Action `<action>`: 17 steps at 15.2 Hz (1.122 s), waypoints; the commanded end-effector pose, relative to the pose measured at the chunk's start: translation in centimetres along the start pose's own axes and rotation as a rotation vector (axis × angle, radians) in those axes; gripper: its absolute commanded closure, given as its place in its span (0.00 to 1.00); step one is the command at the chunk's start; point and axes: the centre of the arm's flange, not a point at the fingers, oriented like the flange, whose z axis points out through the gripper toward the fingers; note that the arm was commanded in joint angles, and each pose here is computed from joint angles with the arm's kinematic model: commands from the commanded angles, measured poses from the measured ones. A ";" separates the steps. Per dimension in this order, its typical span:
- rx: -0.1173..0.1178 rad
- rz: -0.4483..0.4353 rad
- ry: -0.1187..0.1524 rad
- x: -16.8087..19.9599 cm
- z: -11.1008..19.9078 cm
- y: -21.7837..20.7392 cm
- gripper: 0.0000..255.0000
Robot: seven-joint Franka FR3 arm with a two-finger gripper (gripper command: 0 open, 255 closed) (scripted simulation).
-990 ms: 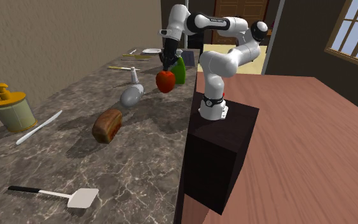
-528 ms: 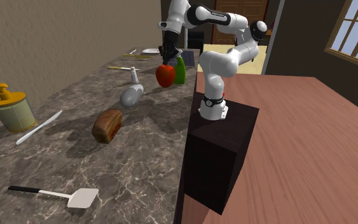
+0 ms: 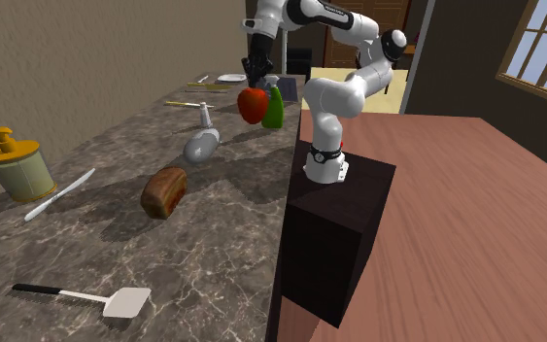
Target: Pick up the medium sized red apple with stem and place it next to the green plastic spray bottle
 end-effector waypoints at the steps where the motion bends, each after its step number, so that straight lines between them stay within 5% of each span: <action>1: 0.000 0.000 0.000 0.5 -0.9 0.0 1.00; 17: 0.000 0.000 0.000 4.0 -8.6 0.2 1.00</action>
